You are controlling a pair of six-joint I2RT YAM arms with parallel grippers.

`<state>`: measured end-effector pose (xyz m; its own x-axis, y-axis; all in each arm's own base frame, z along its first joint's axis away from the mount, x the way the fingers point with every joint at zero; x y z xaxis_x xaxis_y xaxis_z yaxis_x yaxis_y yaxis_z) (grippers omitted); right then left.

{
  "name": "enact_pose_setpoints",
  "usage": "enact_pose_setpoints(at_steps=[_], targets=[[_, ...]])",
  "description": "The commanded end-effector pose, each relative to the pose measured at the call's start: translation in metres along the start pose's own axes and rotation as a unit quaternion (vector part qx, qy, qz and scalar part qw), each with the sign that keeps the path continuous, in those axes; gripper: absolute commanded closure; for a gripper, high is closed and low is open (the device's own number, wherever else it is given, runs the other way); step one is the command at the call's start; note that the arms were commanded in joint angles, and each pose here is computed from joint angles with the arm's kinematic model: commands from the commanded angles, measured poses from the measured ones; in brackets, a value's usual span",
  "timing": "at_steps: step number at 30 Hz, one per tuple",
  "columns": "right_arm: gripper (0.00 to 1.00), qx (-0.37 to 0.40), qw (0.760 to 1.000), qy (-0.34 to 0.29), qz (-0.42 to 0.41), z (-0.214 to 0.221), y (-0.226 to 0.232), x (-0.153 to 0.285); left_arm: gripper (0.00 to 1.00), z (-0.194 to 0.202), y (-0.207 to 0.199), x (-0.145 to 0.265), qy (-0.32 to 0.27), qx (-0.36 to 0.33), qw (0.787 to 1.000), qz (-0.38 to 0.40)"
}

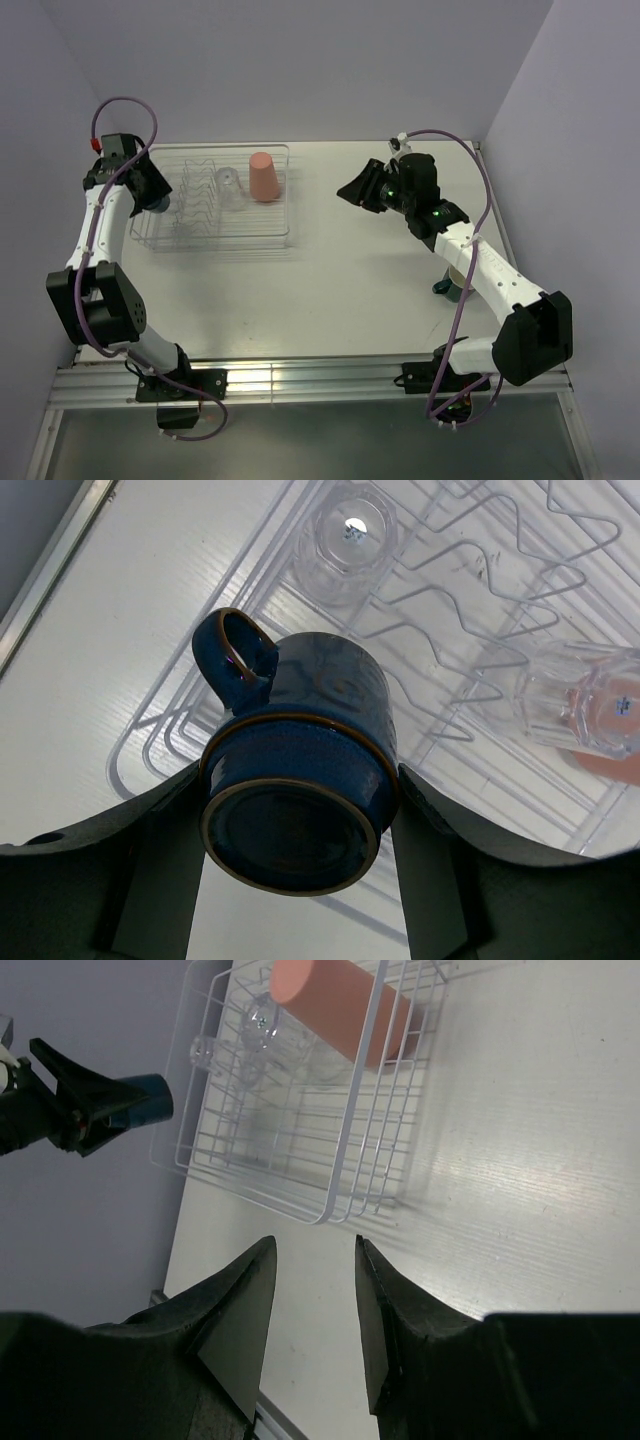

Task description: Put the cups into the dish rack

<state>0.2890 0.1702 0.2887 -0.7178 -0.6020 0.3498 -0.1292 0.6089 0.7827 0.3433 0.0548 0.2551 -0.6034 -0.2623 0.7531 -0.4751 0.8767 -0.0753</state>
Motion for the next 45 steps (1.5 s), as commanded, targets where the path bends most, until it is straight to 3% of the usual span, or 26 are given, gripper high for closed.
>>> enact_pose_setpoints(at_steps=[1, 9, 32, 45], targets=[[0.55, 0.016, 1.0, -0.009, -0.008, -0.004, -0.001, 0.0, 1.0, -0.024, 0.002, 0.0, -0.031, -0.008, 0.999, -0.008], [0.55, 0.013, 1.0, -0.006, -0.007, -0.003, -0.005, -0.002, 1.0, -0.031, 0.006, -0.01, -0.018, -0.04, 0.998, -0.04], [0.55, 0.011, 1.0, -0.001, -0.006, -0.001, -0.008, -0.005, 1.0, -0.024, -0.006, -0.003, -0.002, -0.05, 0.999, 0.021], [0.55, 0.013, 1.0, -0.005, -0.001, -0.002, -0.009, -0.004, 1.0, -0.035, -0.034, 0.03, -0.023, -0.074, 0.995, 0.056]])
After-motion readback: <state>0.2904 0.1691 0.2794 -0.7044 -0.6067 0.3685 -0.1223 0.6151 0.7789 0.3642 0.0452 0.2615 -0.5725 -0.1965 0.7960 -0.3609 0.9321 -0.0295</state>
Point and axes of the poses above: each gripper's point midway between its finger pads, its own x axis back along the fingers, its own y axis along the line the jaws close on, z = x × y, the point moved 9 cm from there along x, back along the fingers, and after that the axes turned 9 degrees about -x, right-handed, at the moved point
